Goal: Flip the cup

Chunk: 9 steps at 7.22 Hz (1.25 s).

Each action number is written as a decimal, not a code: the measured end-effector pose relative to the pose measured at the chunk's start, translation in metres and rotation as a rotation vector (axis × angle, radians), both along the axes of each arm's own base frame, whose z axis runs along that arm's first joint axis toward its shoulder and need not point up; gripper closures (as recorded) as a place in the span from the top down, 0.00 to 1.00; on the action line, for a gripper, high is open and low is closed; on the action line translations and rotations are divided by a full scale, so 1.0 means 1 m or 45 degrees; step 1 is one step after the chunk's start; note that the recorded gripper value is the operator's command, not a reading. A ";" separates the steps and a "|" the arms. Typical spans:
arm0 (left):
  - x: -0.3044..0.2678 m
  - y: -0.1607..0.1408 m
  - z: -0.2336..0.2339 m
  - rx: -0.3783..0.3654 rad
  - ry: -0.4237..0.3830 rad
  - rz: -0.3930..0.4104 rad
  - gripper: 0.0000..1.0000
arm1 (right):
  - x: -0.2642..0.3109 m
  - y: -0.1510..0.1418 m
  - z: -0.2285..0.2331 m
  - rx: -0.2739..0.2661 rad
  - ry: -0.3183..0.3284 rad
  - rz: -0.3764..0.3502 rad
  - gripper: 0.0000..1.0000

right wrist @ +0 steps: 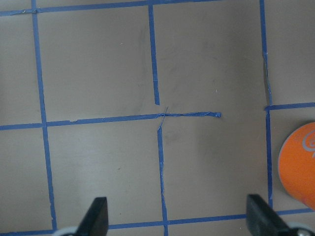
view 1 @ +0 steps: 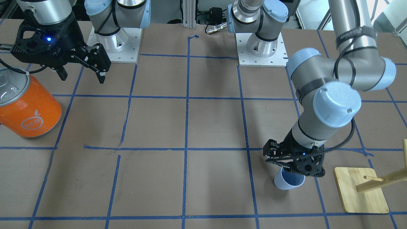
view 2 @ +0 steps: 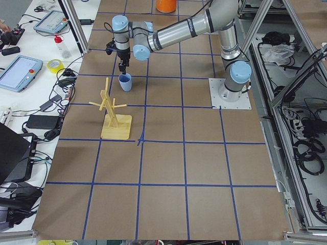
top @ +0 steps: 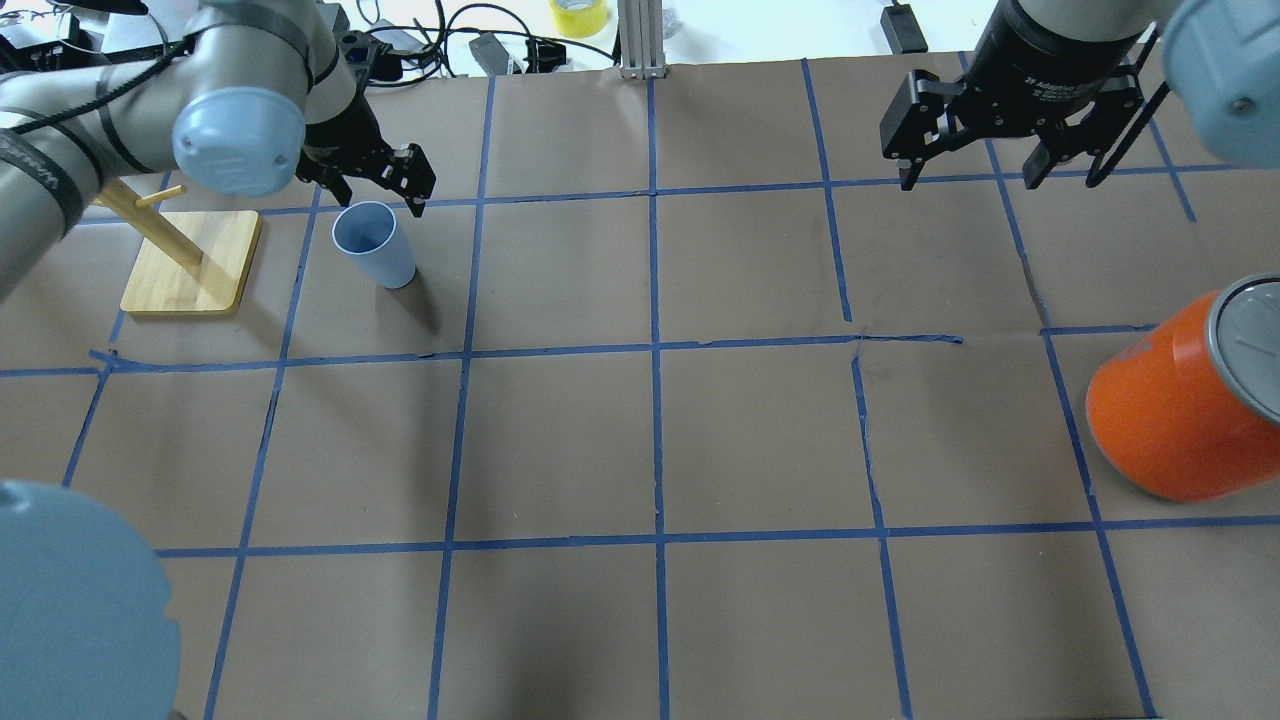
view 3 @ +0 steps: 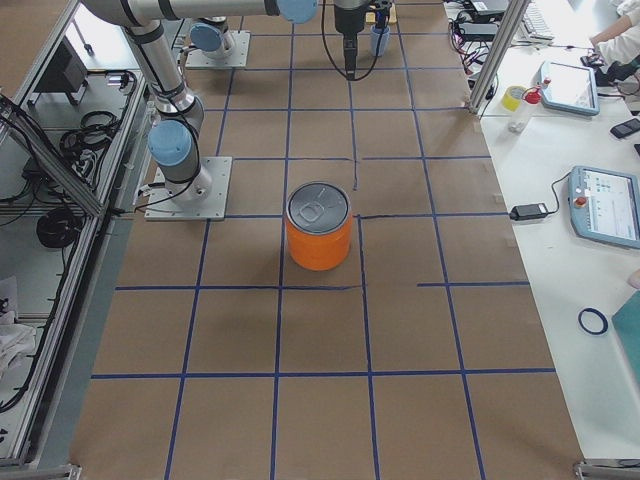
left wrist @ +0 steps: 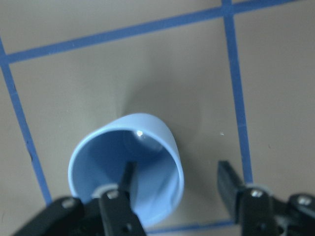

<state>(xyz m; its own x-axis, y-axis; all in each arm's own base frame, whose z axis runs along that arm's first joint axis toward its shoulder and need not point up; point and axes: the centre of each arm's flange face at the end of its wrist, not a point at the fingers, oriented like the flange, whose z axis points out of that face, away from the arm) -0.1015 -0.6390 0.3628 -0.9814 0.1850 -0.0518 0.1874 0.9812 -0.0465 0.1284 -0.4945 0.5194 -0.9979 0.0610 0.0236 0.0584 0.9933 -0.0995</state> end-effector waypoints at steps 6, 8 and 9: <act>-0.072 0.153 0.161 -0.080 0.019 0.069 1.00 | 0.000 0.000 0.000 -0.002 -0.003 0.001 1.00; -0.074 0.172 0.158 -0.069 0.017 0.054 1.00 | 0.000 0.000 0.000 -0.001 -0.001 0.000 1.00; -0.075 0.172 0.156 -0.064 0.019 0.052 1.00 | 0.000 0.000 0.000 -0.001 -0.001 0.000 1.00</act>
